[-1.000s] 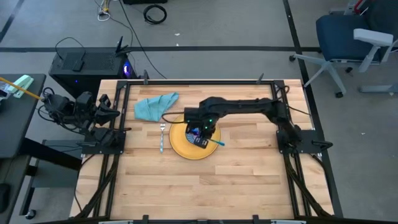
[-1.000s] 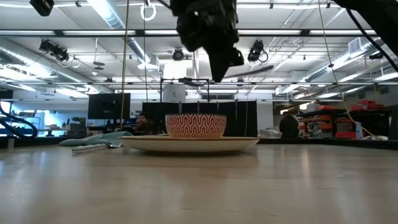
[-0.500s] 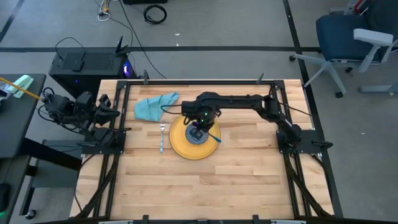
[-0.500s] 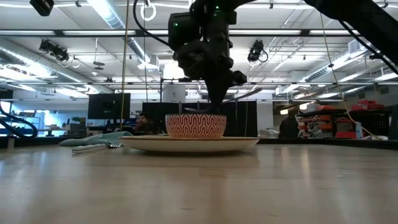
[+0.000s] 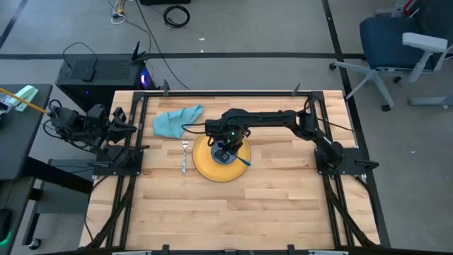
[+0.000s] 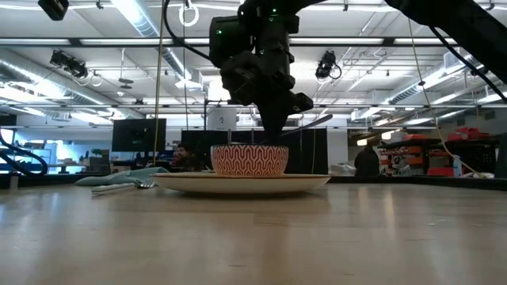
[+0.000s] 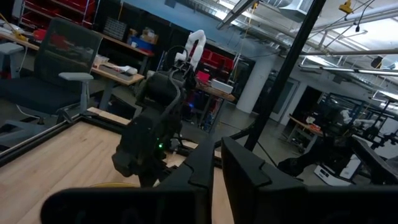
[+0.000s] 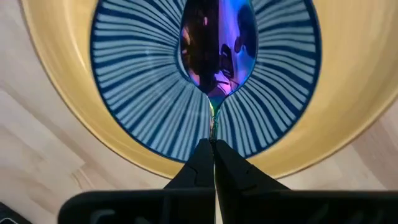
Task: Set table place
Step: Put the silver spoon into the blue and red bowl
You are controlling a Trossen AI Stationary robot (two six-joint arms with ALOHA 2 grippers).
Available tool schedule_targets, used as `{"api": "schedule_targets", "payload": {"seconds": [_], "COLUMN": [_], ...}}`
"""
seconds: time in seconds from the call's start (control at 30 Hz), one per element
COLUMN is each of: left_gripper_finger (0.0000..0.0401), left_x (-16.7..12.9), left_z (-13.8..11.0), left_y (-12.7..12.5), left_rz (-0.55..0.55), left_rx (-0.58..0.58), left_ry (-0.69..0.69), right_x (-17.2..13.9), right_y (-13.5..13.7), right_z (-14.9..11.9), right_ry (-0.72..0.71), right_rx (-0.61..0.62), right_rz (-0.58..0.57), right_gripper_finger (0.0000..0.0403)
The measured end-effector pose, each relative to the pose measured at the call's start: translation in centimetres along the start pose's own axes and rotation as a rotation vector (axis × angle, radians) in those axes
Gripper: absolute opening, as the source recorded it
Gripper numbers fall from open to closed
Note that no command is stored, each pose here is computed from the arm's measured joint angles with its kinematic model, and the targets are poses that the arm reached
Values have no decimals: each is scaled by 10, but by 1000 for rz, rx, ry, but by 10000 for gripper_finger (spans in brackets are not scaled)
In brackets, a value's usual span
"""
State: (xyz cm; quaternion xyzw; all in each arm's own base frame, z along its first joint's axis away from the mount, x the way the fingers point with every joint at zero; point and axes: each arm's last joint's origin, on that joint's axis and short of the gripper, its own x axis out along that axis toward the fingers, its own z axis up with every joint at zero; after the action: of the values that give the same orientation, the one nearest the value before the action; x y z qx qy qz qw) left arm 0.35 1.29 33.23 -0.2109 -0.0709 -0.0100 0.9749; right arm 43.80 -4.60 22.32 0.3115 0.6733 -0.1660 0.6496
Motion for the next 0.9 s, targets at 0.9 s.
{"api": "schedule_targets", "payload": {"seconds": [0.9], "left_gripper_finger": [32], "left_x": [0], "left_z": [0], "left_y": [0], "left_rz": [0], "left_rx": [-1], "left_ry": [0], "right_x": [5], "right_y": [8], "right_z": [0], "right_ry": [-13], "right_rx": [-22], "right_rz": [21], "right_gripper_finger": [11]}}
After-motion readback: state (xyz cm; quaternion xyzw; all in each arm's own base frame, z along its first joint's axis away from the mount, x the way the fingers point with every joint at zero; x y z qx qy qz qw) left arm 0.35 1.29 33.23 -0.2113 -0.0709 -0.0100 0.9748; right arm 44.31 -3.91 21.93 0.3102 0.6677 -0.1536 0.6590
